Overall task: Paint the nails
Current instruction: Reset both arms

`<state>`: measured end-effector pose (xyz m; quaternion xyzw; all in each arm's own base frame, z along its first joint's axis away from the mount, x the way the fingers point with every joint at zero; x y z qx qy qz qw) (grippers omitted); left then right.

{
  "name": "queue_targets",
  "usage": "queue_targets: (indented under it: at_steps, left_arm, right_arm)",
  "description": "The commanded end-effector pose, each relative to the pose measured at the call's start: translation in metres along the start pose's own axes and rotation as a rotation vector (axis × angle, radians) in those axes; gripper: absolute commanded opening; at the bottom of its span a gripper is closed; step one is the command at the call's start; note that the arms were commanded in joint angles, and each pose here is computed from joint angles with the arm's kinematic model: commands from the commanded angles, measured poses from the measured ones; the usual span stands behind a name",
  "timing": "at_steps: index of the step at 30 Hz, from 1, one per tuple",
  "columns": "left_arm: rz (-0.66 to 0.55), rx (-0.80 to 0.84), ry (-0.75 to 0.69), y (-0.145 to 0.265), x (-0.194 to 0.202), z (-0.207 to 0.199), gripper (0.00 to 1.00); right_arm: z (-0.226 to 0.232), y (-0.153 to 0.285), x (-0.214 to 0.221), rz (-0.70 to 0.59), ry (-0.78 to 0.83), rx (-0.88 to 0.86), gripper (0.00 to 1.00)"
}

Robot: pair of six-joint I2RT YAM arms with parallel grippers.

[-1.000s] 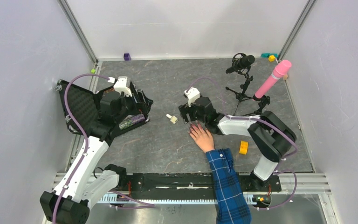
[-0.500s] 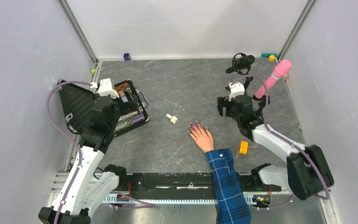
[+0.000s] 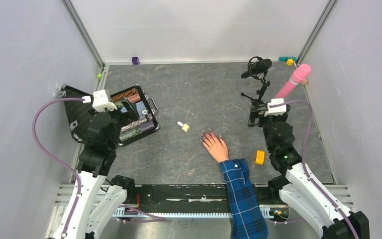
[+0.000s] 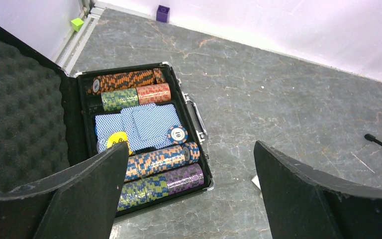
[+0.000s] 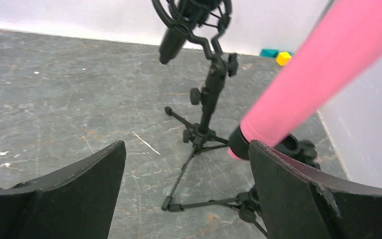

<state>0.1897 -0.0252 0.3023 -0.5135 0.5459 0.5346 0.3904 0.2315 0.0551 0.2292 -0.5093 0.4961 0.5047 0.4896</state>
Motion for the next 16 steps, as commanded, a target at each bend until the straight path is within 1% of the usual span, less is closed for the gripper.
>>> queue_targets:
  at_steps: [1,6,16]
  left_arm:
    - [-0.047,-0.031,-0.023,0.0015,-0.0059,0.0054,1.0]
    - [-0.046,-0.031,-0.023,0.0012,-0.0054,0.0054,1.0]
    - [-0.042,-0.013,-0.031,0.0013,-0.0042,0.0041,1.0]
  right_arm:
    - [-0.014,0.0075,0.0038,-0.068,0.017,0.101,0.98]
    - [-0.0164,0.0115,0.0066,-0.08,0.016,0.112,0.98]
    - [-0.0164,0.0093,0.0073,-0.061,0.037,0.116,0.98]
Point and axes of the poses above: each gripper's point midway between its finger pads, its own y axis back along the fingers, its own z axis along the line the jaws close on, x = y × z, the point moved 8 cm from there along y, back along the fingers, and after that the axes turned 5 degrees about -y, right-handed, at the moved point
